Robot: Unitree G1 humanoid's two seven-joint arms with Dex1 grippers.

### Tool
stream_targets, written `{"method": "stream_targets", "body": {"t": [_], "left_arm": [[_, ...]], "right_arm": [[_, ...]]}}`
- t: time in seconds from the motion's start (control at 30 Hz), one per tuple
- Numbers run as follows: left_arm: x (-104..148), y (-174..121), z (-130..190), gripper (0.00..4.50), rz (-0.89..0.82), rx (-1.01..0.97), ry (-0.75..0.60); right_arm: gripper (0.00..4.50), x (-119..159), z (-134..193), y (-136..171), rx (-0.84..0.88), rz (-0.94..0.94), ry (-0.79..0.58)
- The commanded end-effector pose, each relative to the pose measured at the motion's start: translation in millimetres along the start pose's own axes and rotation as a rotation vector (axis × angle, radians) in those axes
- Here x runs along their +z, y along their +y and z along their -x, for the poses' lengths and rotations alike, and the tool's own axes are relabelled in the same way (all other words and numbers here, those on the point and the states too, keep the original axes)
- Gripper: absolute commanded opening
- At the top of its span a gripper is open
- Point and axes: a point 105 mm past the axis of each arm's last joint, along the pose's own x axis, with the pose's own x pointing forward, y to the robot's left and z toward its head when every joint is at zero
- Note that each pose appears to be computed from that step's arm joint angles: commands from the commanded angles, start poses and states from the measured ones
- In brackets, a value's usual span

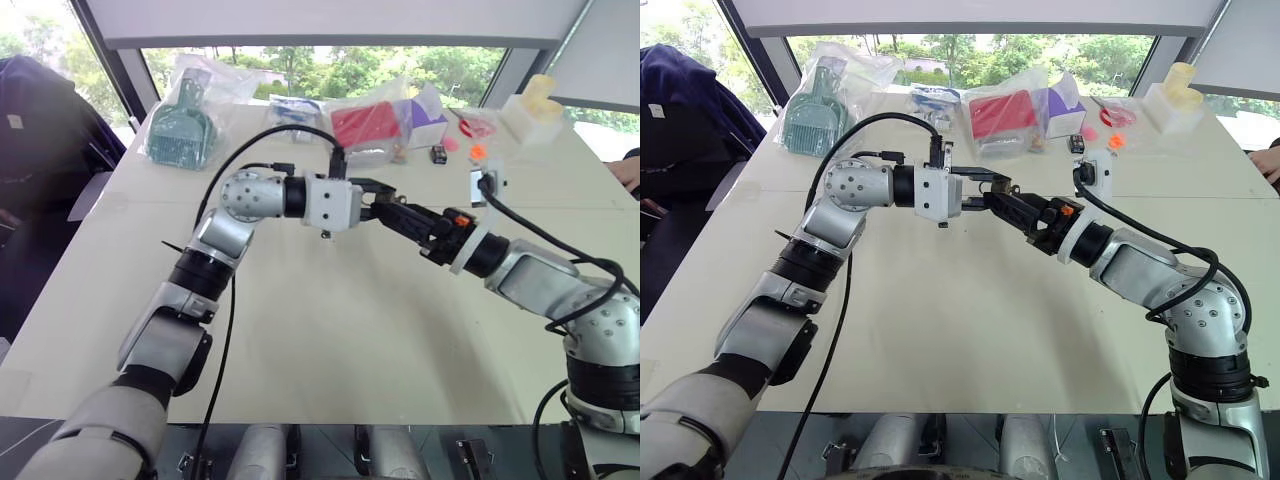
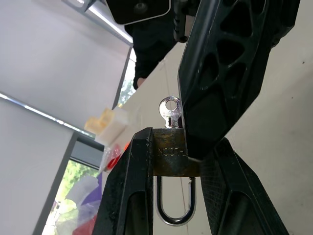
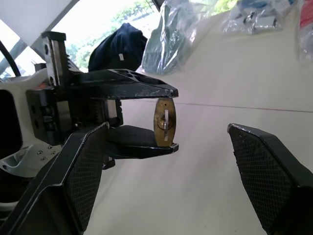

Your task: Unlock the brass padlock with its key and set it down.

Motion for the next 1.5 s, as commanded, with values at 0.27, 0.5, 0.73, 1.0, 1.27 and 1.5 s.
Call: {"method": "stream_targets", "body": {"t": [0.27, 0.5, 0.73, 1.0, 1.27, 1.5], "left_arm": [[13.1, 0.8, 0.1, 0.69, -0.081, -0.004, -0.034], [12.1, 5.9, -1.1, 0.69, -0.075, 0.009, -0.031], [4.8, 13.0, 1.0, 4.07, 0.006, 0.039, -0.006], [-21.7, 39.1, 44.5, 4.46, 0.741, 0.178, -0.024], [-25.9, 30.2, 38.0, 4.46, 0.955, 0.176, -0.068], [-26.9, 17.0, 31.7, 4.46, 0.962, 0.118, -0.059]], "right_arm": [[1.74, 10.5, -5.7, 3.6, 0.025, -0.011, -0.046], [0.03, 3.2, -7.9, 2.4, 0.017, -0.012, -0.017], [0.0, 3.0, -9.1, 0.0, 0.009, -0.011, -0.014], [0.0, 6.7, 0.8, -14.1, -0.035, 0.016, -0.007], [0.0, 13.2, 1.0, -5.5, 0.024, 0.023, -0.008], [0.0, 20.7, 0.5, 2.0, 0.052, 0.015, -0.034]]}}
